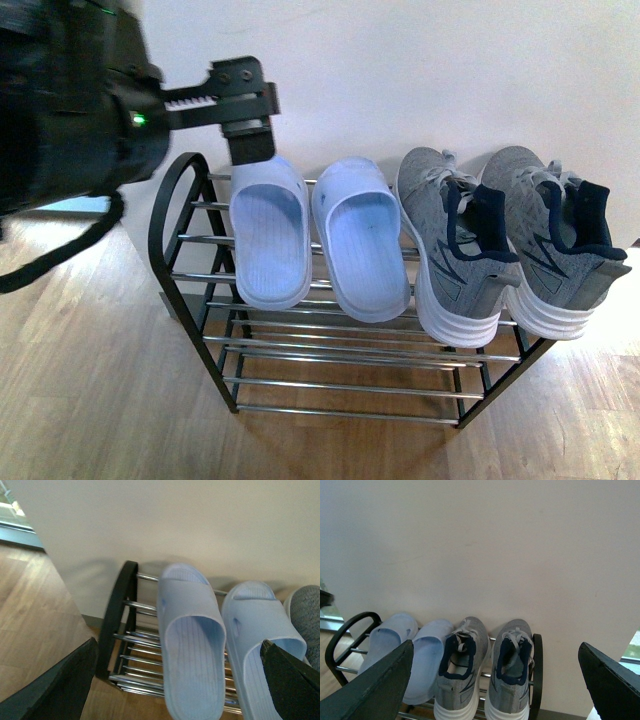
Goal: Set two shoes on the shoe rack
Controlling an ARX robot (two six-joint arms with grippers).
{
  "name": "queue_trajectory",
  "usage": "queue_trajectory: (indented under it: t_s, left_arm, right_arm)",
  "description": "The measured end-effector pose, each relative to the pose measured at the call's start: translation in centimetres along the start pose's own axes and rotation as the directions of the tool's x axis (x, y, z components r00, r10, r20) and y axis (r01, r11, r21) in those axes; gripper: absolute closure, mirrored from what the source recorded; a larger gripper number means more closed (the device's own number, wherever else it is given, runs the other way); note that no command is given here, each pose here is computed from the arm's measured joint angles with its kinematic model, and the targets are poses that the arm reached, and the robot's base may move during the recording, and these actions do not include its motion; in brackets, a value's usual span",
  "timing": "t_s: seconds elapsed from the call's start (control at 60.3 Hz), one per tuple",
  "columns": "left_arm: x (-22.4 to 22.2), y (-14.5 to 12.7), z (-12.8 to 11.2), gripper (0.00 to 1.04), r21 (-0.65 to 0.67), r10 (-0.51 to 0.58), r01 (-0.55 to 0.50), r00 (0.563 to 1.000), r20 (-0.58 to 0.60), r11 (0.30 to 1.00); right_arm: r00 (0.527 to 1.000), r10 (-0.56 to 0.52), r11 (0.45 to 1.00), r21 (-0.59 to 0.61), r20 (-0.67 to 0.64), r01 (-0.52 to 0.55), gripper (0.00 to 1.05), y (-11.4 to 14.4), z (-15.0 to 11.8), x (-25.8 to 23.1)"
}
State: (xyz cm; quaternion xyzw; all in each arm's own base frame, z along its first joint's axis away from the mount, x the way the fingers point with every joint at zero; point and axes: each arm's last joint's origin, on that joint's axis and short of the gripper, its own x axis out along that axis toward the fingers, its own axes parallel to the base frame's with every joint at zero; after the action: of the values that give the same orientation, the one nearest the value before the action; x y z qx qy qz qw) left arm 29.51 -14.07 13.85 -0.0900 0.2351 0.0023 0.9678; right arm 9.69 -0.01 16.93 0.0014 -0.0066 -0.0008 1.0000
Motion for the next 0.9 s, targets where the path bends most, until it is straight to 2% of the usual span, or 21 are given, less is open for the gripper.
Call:
queue_trajectory:
  t_s: [0.149, 0.415, 0.564, 0.647, 0.763, 0.813, 0.896]
  left_arm:
    - [-4.5, 2.2, 0.3, 0.09, -0.036, 0.062, -0.06, 0.996, 0.067, 0.998]
    - [-11.8, 6.7, -1.2, 0.09, -0.057, 0.218, -0.212, 0.964, 0.152, 0.976]
    - [-13.7, 8.4, -2.0, 0.09, -0.071, 0.274, -0.265, 0.945, 0.178, 0.962]
    - [-14.8, 9.2, -2.5, 0.09, -0.103, 0.277, -0.262, 0.941, 0.193, 0.96]
    - [-15.4, 9.5, -2.5, 0.09, -0.13, 0.267, -0.244, 0.939, 0.216, 0.961]
    - [-15.0, 9.8, -2.8, 0.17, -0.101, 0.154, -0.132, 0.953, 0.262, 0.986]
    - [-15.1, 10.5, -3.7, 0.31, 0.025, -0.003, -0.007, 0.93, 0.366, 1.0]
  right_arm:
    - [1.0, 0.0, 1.0, 0.0, 0.0, 0.0, 0.09, 0.0, 0.0, 0.0]
    - [1.0, 0.0, 1.0, 0.0, 0.0, 0.0, 0.09, 0.0, 0.0, 0.0]
    - [1.0, 0.0, 1.0, 0.0, 0.0, 0.0, 0.09, 0.0, 0.0, 0.0]
    - [1.0, 0.0, 1.0, 0.0, 0.0, 0.0, 0.09, 0.0, 0.0, 0.0]
    - [1.0, 0.0, 1.0, 0.0, 0.0, 0.0, 0.09, 0.0, 0.0, 0.0]
    - [1.0, 0.0, 1.0, 0.0, 0.0, 0.0, 0.09, 0.0, 0.0, 0.0]
    - [1.0, 0.0, 1.0, 0.0, 0.0, 0.0, 0.09, 0.0, 0.0, 0.0]
